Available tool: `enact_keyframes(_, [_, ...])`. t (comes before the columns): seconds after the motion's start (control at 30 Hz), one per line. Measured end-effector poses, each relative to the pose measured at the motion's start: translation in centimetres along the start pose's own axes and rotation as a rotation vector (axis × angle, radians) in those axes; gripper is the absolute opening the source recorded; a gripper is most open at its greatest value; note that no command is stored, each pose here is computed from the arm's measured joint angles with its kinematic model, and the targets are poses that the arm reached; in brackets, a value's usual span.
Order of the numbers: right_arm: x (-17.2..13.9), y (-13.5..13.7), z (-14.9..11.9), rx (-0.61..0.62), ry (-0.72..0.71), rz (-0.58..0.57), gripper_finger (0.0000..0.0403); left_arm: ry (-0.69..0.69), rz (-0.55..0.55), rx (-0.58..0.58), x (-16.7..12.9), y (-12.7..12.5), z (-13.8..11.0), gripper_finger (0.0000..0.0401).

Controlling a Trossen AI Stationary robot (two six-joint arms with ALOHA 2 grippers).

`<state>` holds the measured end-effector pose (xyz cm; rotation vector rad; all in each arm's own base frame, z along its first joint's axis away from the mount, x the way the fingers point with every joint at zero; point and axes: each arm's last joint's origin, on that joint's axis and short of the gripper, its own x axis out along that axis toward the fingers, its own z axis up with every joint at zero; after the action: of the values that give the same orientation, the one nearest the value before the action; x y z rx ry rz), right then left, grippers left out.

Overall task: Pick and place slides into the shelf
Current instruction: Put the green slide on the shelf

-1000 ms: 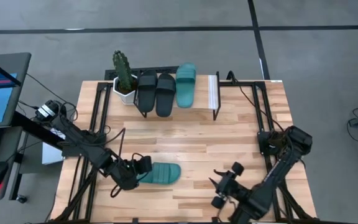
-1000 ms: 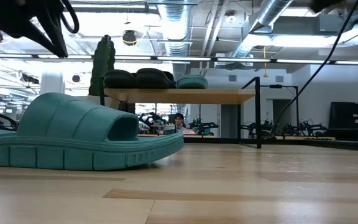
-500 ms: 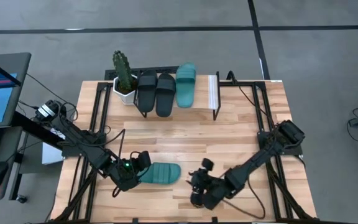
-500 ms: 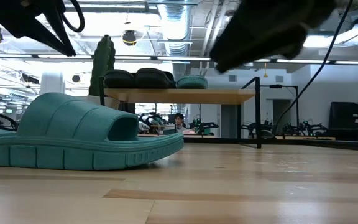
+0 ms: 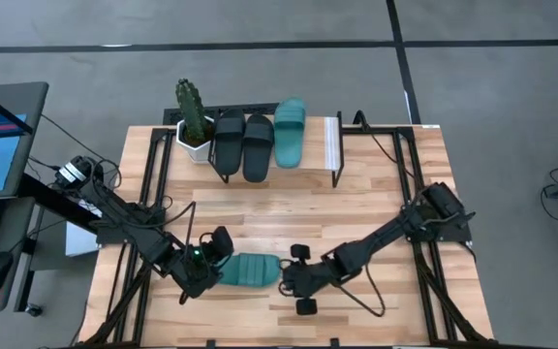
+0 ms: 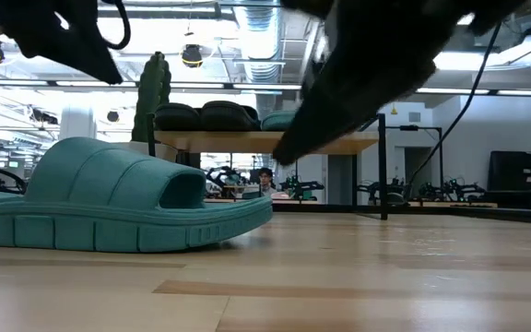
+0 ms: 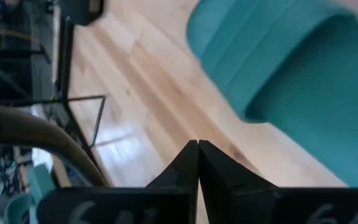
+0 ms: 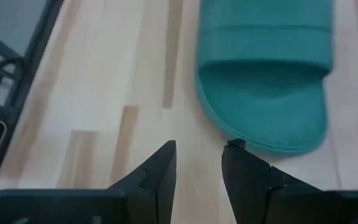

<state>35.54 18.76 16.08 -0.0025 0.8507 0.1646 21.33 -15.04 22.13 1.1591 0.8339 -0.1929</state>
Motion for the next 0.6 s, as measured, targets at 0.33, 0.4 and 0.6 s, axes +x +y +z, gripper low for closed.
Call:
enact_keyframes(0.33, [5.3, -2.4, -1.5, -0.015, 0.054, 0.161, 0.0116, 0.050, 0.010, -0.033, 0.0, -0.1, -0.5, 0.0002])
enact_keyframes(0.4, [5.7, -2.8, -1.4, -0.010, 0.043, 0.184, 0.0116, 0.049, 0.010, -0.033, 0.0, -0.1, -0.5, 0.0002])
enact_keyframes(0.6, [5.9, -3.5, -1.1, -0.021, 0.024, 0.190, 0.0116, 0.050, 0.009, -0.032, 0.0, -0.1, -0.5, 0.0002])
